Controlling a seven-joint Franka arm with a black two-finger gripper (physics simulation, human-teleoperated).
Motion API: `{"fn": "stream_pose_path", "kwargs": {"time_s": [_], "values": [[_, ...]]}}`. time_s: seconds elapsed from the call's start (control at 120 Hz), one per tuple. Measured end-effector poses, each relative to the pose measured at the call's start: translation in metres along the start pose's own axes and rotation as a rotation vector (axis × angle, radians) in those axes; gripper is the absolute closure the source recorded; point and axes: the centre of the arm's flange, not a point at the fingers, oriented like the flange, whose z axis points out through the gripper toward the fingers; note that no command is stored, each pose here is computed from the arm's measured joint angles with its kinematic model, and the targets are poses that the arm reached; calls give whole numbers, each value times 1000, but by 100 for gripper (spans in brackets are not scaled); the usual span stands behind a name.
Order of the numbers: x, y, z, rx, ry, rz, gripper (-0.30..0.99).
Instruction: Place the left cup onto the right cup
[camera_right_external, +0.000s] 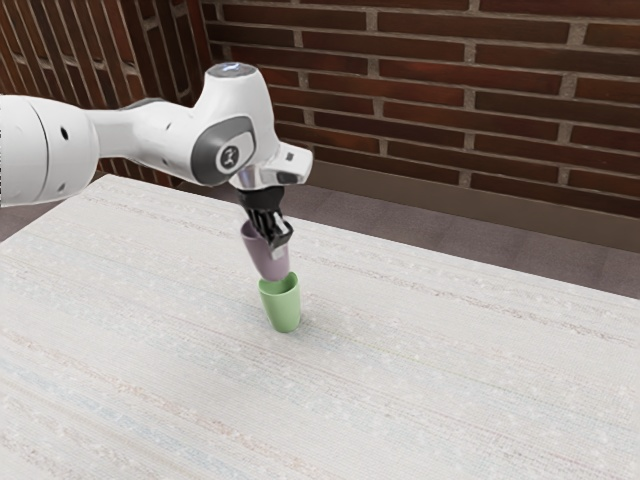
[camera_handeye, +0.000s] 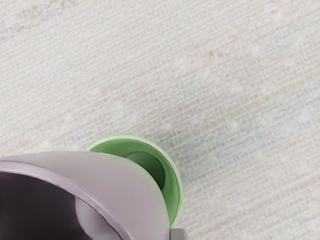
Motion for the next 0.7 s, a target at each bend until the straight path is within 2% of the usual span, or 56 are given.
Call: {"fn": "stream_pose_path", "kwargs": {"time_s": [0.7], "values": [[6,3,33,-2,-25,-5,78]]}}
